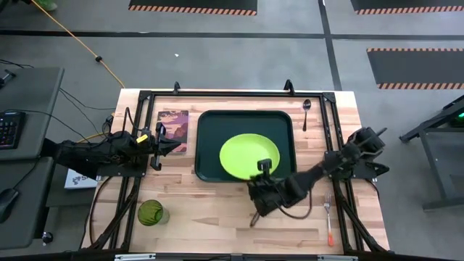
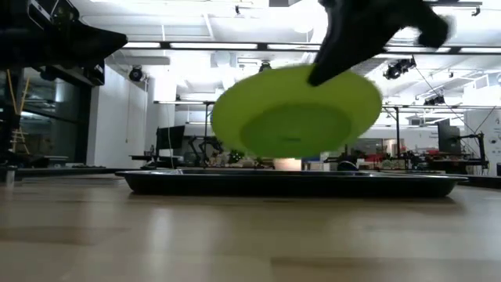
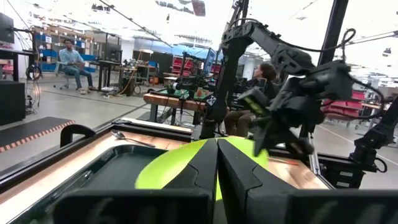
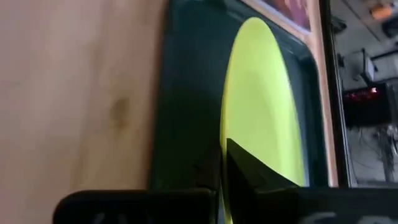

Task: Pick and place plate/cup/fork/spoon on tray
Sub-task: Put the green plate on the black serving tray

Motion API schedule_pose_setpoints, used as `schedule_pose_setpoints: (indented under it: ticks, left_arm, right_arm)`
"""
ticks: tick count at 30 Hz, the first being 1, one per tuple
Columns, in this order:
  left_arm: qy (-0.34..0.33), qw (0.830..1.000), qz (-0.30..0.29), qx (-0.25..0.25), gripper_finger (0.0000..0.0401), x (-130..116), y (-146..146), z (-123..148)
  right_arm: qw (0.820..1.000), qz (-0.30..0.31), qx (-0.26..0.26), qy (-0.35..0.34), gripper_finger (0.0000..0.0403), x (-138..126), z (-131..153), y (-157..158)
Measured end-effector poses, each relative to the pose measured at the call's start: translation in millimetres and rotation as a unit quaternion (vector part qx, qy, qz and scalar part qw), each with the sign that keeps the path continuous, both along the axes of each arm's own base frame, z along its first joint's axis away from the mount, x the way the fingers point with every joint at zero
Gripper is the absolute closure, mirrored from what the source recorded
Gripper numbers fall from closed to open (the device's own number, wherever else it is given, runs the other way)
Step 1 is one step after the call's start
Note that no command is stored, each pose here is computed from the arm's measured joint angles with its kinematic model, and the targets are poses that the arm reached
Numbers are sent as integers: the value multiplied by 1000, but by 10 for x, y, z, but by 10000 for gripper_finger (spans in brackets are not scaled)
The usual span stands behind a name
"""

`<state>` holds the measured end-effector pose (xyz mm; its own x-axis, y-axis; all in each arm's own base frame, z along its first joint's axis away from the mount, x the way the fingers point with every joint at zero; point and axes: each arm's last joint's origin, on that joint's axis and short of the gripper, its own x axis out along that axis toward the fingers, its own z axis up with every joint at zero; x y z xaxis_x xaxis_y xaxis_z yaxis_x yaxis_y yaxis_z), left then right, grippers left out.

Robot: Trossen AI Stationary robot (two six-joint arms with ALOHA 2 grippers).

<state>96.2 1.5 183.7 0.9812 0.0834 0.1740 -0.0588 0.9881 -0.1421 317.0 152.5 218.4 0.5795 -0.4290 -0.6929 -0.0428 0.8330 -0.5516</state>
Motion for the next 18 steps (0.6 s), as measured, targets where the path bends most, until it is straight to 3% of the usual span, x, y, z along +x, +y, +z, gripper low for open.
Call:
schedule_pose_setpoints:
  ticks: [8,18]
  left_arm:
    - [0,1000,0,0,398,0,0,-1]
    - [0,1000,0,0,398,0,0,0]
  right_arm:
    - [999,-31,10,26,402,40,-226,-306]
    - [999,-32,37,20,403,45,-307,-336]
